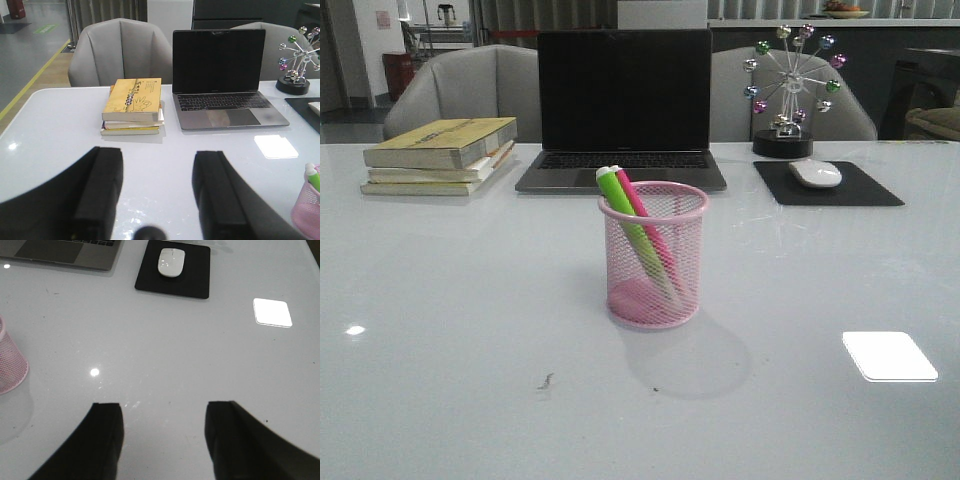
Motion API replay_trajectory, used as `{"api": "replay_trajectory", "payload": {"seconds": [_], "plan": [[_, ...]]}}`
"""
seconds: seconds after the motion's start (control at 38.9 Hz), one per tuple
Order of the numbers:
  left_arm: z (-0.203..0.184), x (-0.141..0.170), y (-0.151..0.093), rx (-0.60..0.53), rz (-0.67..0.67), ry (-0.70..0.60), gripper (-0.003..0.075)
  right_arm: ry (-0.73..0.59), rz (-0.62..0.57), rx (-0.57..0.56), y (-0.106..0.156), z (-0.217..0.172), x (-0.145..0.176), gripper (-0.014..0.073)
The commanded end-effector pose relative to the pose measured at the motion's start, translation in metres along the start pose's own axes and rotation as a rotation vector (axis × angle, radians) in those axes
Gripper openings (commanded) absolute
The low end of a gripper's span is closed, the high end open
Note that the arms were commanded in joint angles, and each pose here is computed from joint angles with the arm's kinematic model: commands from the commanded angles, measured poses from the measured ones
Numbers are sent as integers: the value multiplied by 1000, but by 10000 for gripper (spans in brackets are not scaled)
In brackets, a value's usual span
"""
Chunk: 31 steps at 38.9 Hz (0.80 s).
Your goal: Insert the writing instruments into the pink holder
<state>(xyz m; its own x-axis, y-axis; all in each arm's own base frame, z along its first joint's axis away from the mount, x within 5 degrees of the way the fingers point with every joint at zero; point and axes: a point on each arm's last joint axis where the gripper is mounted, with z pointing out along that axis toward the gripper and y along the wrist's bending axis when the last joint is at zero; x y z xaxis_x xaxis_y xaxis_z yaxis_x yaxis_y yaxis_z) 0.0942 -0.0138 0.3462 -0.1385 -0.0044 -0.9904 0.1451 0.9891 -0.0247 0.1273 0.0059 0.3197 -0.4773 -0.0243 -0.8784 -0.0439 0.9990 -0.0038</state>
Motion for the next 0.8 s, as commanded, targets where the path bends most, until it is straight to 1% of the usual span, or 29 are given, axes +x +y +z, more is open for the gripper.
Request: {"api": "replay_trajectory", "payload": {"seconds": [0.0, 0.13, 0.28, 0.33, 0.51, 0.62, 0.64, 0.77], "plan": [[-3, -17, 1, -13, -16, -108, 384, -107, -13, 10, -1, -6, -15, 480], [-3, -17, 1, -13, -16, -108, 384, -88, -14, 10, -1, -7, -13, 480], [-3, -17, 1, -14, -16, -110, 384, -120, -16, 4, 0, -16, -13, 469], [-3, -17, 1, -14, -16, -110, 384, -149, -19, -1, 0, -21, -13, 426], [-3, -17, 1, -14, -16, -110, 384, -240, -26, -20, 2, -38, -15, 160], [-3, -17, 1, -14, -16, -110, 384, -270, -30, -32, 3, -46, -14, 41], [-3, -17, 1, -14, -16, -110, 384, -277, -30, -34, 3, -48, -13, 20], [-3, -17, 1, -14, -16, -110, 384, -289, -30, -36, 3, -58, -9, 31]]}}
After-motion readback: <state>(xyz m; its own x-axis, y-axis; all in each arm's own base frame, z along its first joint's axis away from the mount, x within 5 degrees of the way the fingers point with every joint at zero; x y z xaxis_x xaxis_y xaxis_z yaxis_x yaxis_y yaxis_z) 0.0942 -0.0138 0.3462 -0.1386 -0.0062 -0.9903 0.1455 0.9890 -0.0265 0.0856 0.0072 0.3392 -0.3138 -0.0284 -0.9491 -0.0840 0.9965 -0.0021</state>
